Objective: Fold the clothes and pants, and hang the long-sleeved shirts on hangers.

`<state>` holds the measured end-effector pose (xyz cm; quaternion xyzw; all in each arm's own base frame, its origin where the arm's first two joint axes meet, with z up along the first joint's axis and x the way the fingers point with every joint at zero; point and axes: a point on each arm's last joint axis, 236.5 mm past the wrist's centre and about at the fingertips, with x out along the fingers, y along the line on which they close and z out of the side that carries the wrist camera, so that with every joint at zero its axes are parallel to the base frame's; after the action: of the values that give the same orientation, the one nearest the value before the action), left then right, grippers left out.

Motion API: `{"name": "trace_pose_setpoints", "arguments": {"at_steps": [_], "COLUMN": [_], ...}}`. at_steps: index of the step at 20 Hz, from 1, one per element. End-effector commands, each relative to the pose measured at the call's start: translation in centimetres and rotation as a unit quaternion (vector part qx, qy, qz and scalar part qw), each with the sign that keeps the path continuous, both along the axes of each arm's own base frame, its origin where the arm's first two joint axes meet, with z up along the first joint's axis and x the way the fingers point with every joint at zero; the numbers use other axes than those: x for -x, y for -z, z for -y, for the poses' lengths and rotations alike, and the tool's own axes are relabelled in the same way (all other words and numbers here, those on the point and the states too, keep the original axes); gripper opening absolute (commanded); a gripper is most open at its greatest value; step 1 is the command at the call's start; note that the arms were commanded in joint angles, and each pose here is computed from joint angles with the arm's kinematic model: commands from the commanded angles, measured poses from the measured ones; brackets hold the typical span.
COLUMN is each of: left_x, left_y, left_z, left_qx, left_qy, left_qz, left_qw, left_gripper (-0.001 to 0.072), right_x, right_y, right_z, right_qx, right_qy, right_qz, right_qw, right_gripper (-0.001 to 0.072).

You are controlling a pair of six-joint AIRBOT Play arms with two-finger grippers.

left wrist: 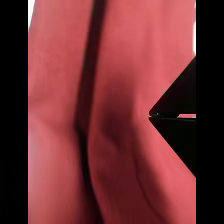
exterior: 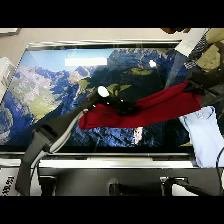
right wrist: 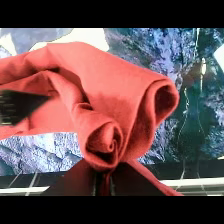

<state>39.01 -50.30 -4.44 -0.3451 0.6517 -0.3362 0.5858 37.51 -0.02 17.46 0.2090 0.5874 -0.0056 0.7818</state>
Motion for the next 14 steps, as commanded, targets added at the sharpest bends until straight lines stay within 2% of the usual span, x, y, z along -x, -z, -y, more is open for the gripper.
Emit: {"name": "trace_pose_setpoints", "arguments": {"at_steps": [1, 5, 9, 12, 14], "left_x": [2.4, 3.6, 2.9, 0.2, -3.1], "left_y": [0.5, 0.8, -1.0, -2.4, -4.2], "left_z": [5.2, 6.0, 1.4, -6.8, -14.5], "left_qx": [0.060, 0.074, 0.064, -0.025, -0.110], "left_qy": [-0.036, -0.026, 0.038, 0.074, 0.058], "left_qz": [-0.062, -0.081, -0.071, -0.009, 0.041], "left_qw": [0.996, 0.994, 0.995, 0.997, 0.991], "left_gripper": [0.0013, 0.0013, 0.0012, 0.0012, 0.0012], "right_x": [1.1, 0.8, -0.4, -1.7, -2.2], "right_y": [-1.3, -1.5, -1.9, -2.7, -2.5], "right_z": [0.0, 0.0, -0.2, -2.5, -4.3], "right_qx": [0.005, 0.005, -0.008, -0.066, -0.074], "right_qy": [0.005, 0.007, 0.026, 0.042, 0.036], "right_qz": [0.009, 0.017, 0.038, 0.053, 0.053], "right_qw": [1.000, 1.000, 0.999, 0.996, 0.995], "right_gripper": [0.0027, 0.0027, 0.0027, 0.0027, 0.0028]}}
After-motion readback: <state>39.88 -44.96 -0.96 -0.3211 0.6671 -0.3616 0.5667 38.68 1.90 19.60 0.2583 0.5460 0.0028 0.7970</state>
